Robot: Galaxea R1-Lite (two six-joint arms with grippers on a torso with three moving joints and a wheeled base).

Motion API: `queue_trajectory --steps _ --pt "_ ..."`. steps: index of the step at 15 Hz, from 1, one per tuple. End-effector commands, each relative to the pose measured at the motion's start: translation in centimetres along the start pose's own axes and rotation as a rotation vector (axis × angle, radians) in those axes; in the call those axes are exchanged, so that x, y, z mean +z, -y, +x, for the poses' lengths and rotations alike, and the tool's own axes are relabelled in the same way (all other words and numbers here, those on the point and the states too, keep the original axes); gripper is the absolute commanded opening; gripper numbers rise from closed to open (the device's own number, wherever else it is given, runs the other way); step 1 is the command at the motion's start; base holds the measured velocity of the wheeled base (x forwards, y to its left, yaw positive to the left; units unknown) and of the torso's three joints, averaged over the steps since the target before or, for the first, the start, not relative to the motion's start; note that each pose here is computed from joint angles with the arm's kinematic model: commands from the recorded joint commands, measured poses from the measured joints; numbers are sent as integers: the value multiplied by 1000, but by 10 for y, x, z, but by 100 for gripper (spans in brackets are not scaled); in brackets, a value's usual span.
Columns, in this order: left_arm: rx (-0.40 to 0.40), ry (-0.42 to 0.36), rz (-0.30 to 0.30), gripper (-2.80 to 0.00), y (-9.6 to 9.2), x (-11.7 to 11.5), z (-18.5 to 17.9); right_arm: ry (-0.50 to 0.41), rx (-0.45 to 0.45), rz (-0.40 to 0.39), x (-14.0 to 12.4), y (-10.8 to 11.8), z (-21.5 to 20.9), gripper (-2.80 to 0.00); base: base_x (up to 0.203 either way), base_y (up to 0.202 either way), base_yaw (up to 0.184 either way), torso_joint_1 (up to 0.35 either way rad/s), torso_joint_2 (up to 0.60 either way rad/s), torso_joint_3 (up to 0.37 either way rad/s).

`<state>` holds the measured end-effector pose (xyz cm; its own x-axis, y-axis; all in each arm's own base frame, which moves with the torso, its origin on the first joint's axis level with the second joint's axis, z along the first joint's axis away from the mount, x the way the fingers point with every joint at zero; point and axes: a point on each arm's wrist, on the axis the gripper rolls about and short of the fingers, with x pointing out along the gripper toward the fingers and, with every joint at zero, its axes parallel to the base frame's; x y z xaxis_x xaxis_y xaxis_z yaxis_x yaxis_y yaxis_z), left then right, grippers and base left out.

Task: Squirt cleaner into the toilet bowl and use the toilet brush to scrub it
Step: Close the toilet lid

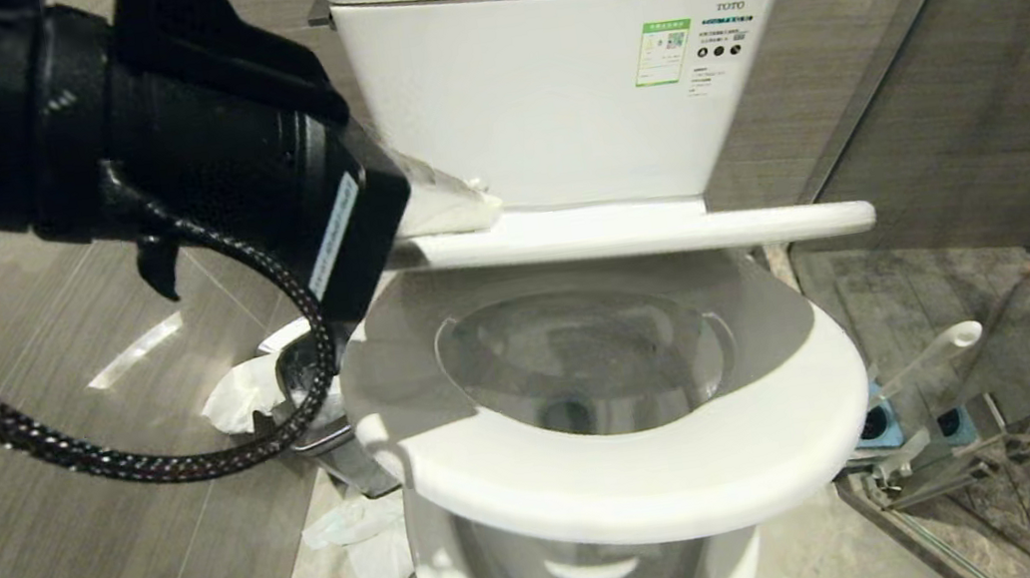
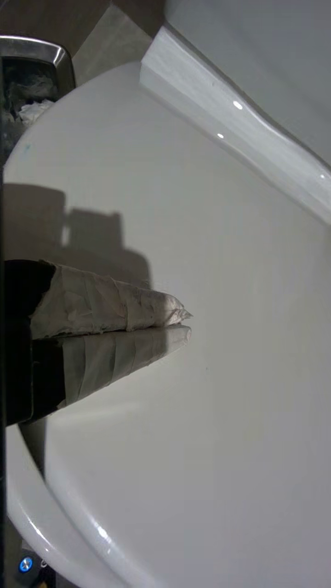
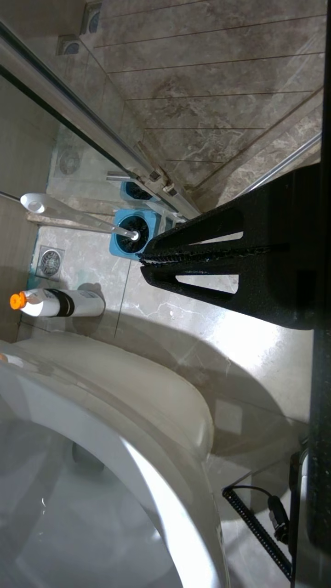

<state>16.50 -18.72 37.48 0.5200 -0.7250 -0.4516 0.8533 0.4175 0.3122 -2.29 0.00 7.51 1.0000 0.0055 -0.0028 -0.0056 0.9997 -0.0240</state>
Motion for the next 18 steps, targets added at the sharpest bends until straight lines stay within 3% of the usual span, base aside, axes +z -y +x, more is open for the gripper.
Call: queue_trajectory --steps 1,6,18 --pt "-46 -59 6 -280 7 -8 16 1 1 0 0 0 0 -280 0 0 0 0 0 0" --pt "-135 -169 26 -280 27 -28 38 0 1 0 0 0 0 -280 0 0 0 0 0 0" --pt "-217 -397 14 -280 44 -73 113 0 1 0 0 0 0 -280 0 0 0 0 0 0"
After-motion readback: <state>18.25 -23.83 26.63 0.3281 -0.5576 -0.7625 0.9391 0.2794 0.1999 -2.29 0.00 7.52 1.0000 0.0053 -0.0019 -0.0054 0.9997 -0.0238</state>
